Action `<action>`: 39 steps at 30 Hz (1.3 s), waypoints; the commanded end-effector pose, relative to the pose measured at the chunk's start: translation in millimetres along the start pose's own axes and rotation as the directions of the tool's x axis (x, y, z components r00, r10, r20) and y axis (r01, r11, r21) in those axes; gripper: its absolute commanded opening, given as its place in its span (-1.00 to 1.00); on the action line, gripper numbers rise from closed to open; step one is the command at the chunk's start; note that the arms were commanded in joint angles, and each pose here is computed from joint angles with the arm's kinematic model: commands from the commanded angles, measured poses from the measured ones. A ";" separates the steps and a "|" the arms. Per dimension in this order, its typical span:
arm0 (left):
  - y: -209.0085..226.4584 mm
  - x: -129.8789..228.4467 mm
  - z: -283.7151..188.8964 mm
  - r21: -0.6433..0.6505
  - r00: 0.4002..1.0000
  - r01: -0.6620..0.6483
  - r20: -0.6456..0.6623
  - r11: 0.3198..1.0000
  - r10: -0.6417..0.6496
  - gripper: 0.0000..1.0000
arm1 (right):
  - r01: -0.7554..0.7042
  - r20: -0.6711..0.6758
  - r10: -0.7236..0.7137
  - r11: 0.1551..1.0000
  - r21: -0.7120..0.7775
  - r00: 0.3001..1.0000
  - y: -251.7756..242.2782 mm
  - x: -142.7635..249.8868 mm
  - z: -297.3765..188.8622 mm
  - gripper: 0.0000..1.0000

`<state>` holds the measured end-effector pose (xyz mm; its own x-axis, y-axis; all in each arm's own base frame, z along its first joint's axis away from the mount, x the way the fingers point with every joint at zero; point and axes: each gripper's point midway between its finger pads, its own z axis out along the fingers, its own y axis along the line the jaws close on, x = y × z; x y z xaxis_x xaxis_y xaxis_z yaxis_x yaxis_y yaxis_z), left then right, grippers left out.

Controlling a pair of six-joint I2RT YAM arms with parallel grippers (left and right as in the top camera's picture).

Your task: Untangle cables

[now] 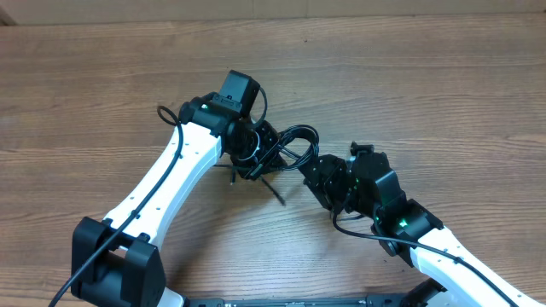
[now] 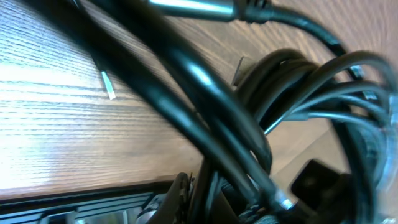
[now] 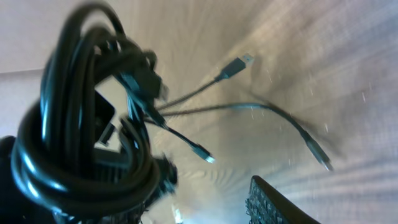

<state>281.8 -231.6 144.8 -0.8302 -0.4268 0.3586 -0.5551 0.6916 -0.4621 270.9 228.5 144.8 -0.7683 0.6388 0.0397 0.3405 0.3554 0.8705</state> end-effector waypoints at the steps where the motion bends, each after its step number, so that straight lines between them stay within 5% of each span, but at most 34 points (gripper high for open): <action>1: 5.0 32.2 4.8 0.010 0.973 -0.195 -0.127 0.981 0.195 -0.92 | 0.268 0.180 -0.246 0.958 -0.107 0.952 47.2 -27.2 -9.4 0.09; 9: 0.7 56.4 0.0 0.117 0.903 -0.342 -0.232 0.932 0.361 -0.91 | 0.674 0.309 -0.614 0.725 -0.143 0.726 87.3 -26.2 -18.8 0.60; 16: -1.9 59.8 -1.4 0.165 0.857 -0.432 -0.230 0.887 0.460 -0.92 | 0.778 0.291 -0.729 0.618 -0.109 0.620 82.4 -20.0 -16.5 0.40; 19: 0.1 55.6 -3.9 0.173 0.844 -0.461 -0.218 0.870 0.491 -0.92 | 0.774 0.261 -0.734 0.625 -0.103 0.627 75.6 -17.7 -14.2 0.34; 24: 7.3 33.5 -14.6 0.164 0.867 -0.439 -0.178 0.883 0.465 -0.91 | 0.742 0.217 -0.729 0.669 0.029 0.649 45.5 -30.9 -9.7 -0.92; 28: 24.1 19.3 -22.8 0.117 0.880 -0.432 -0.165 0.894 0.446 -0.92 | 0.683 0.239 -0.710 0.704 0.195 0.663 20.2 -54.3 -13.2 -0.92; 33: 32.5 -5.3 -33.8 0.097 0.916 -0.375 -0.111 0.922 0.385 -0.91 | 0.478 0.233 -0.575 0.800 0.363 0.785 -29.8 -67.5 -21.9 -0.92; 36: 32.2 -14.4 -37.8 0.104 0.936 -0.331 -0.088 0.938 0.340 -0.91 | 0.476 0.166 -0.551 0.810 0.342 0.818 -37.1 -54.7 -18.4 -0.91; 39: 31.7 -18.6 -39.5 0.103 0.959 -0.261 -0.083 0.960 0.270 -0.92 | 0.511 0.056 -0.539 0.822 0.251 0.840 -33.8 -30.2 -11.8 -0.48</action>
<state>278.4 -181.8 152.9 -0.9576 -0.1218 0.2612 -0.2640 0.7345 -0.6252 284.3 172.0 114.0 -0.7547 0.3907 -0.5270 0.0543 0.8377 0.5434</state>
